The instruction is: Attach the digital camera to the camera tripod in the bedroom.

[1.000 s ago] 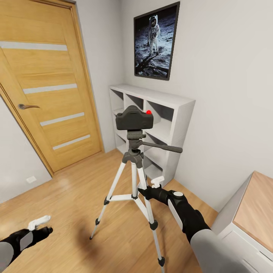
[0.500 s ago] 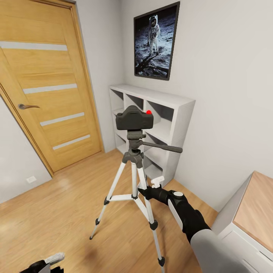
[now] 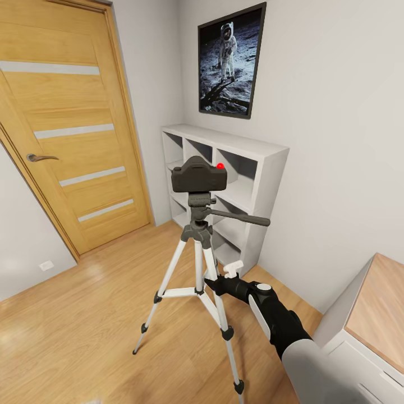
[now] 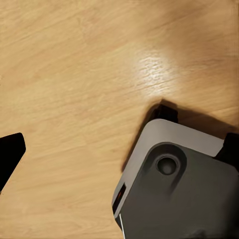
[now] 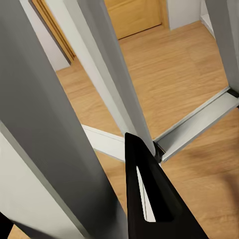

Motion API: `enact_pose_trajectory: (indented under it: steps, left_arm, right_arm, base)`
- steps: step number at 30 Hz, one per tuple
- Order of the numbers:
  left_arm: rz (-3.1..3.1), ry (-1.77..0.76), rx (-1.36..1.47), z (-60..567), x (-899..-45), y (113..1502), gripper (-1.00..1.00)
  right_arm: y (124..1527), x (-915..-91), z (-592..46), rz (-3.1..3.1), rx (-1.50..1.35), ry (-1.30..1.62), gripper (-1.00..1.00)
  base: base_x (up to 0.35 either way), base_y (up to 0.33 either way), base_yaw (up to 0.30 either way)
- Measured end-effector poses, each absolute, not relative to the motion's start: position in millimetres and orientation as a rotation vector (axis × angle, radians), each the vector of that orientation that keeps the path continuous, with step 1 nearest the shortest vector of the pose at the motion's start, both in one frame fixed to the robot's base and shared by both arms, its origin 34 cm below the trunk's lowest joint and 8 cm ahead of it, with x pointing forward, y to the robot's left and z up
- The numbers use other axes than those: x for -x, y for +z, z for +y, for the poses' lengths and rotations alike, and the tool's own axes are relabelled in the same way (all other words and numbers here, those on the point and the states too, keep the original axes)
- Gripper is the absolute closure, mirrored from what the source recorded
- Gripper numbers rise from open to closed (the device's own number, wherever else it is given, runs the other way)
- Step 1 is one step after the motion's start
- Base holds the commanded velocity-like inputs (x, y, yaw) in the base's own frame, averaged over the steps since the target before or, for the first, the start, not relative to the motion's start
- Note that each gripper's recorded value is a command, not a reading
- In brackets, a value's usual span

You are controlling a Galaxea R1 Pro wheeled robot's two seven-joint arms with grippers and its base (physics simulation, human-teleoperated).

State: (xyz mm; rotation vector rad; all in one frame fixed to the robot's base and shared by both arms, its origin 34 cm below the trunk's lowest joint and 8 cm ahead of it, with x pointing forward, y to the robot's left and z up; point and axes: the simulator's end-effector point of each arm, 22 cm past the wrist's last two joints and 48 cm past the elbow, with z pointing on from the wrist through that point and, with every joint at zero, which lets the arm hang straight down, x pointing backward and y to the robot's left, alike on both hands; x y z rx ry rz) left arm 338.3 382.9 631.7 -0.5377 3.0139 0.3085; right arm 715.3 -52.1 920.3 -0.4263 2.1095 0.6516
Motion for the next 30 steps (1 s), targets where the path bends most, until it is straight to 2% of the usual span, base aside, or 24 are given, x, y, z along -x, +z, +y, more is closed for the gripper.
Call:
enact_pose_trajectory:
  steps: [16, 30]
  left_arm:
    - [2.927, 0.254, 0.512, 344, -339, 624, -1.0]
    - [2.926, 0.266, 0.518, 343, -338, 624, -1.0]
  right_arm:
    - [920, -715, -52, 2.11, 0.426, 0.652, 1.0]
    - [920, -715, -52, 2.11, 0.426, 0.653, 1.0]
  base:
    - [0.0, 0.0, 0.0]
    - [0.0, 0.0, 0.0]
